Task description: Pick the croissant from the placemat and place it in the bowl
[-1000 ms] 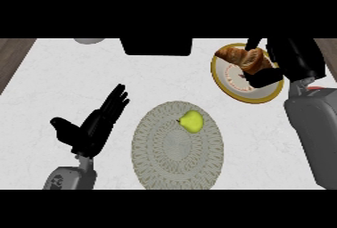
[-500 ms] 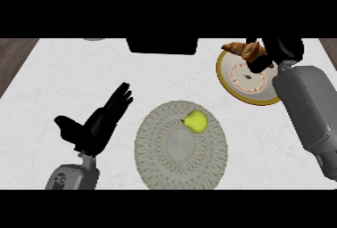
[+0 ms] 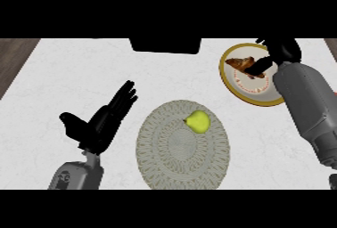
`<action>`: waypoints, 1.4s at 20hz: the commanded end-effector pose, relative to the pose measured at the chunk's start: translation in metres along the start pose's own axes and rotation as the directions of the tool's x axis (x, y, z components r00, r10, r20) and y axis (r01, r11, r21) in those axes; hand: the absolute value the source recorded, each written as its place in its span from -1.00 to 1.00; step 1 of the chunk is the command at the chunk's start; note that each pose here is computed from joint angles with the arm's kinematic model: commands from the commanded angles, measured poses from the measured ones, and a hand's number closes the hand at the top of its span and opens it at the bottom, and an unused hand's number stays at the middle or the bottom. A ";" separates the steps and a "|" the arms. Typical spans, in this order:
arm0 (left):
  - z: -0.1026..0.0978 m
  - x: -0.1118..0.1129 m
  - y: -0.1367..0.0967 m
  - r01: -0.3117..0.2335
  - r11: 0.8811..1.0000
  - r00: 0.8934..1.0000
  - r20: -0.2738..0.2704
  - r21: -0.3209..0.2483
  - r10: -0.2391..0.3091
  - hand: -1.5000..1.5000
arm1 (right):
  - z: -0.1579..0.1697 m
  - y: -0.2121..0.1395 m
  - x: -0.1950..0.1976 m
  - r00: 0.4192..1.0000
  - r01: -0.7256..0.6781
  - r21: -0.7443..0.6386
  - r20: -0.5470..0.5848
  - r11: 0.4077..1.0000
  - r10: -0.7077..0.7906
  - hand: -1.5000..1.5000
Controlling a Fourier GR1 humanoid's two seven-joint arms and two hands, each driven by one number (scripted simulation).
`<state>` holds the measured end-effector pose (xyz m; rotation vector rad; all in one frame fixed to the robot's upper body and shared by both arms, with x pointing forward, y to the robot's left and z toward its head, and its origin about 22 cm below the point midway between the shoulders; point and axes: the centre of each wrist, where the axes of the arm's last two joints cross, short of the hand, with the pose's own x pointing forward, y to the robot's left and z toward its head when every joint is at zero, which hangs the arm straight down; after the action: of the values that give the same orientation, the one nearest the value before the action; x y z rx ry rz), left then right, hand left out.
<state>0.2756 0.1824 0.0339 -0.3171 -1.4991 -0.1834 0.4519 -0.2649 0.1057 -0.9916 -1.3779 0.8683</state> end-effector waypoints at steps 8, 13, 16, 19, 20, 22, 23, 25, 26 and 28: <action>0.014 -0.005 0.013 -0.020 0.999 0.999 -0.025 0.044 0.021 0.00 | 0.003 -0.020 -0.027 0.742 0.666 -0.211 0.286 0.715 -0.607 -1.00; 0.017 -0.009 0.013 -0.022 0.997 1.000 -0.013 0.071 0.023 0.00 | 0.020 -0.014 -0.061 0.602 0.783 -0.148 0.424 0.604 -0.677 -1.00; 0.025 -0.011 0.013 -0.008 0.995 1.000 -0.019 0.104 0.010 0.00 | 0.048 -0.004 -0.095 0.536 0.820 -0.077 0.447 0.566 -0.716 -1.00; 0.033 -0.017 0.032 -0.005 0.992 0.999 -0.037 0.129 0.010 0.00 | 0.067 -0.018 -0.114 0.477 0.854 -0.061 0.490 0.517 -0.730 -1.00; 0.031 -0.018 0.027 -0.003 0.991 0.999 -0.041 0.132 0.008 0.00 | 0.082 0.000 -0.123 0.455 0.857 -0.027 0.506 0.514 -0.733 -1.00; 0.041 -0.017 0.030 -0.007 0.987 0.998 -0.056 0.162 0.016 0.00 | 0.106 -0.009 -0.144 0.459 0.846 -0.012 0.522 0.532 -0.718 -1.00; 0.039 -0.018 0.030 -0.017 0.987 0.999 -0.035 0.162 0.023 0.00 | 0.129 0.007 -0.162 0.443 0.863 -0.026 0.520 0.505 -0.731 -1.00; 0.030 -0.015 0.021 -0.023 0.985 0.999 -0.036 0.170 0.030 0.00 | 0.156 -0.004 -0.182 0.456 0.841 0.013 0.520 0.541 -0.722 -1.00; 0.037 -0.004 0.039 -0.007 0.987 1.000 -0.026 0.162 0.012 0.00 | 0.186 0.003 -0.202 0.471 0.836 -0.008 0.522 0.549 -0.711 1.00; 0.039 -0.017 0.033 -0.012 0.986 0.999 -0.040 0.168 0.019 0.00 | 0.218 0.007 -0.205 0.472 0.826 0.003 0.542 0.564 -0.695 1.00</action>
<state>0.2497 0.2219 0.0178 -0.1979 -1.4614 -0.0590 0.2896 -0.4226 0.0258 -0.2263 -2.1376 0.1564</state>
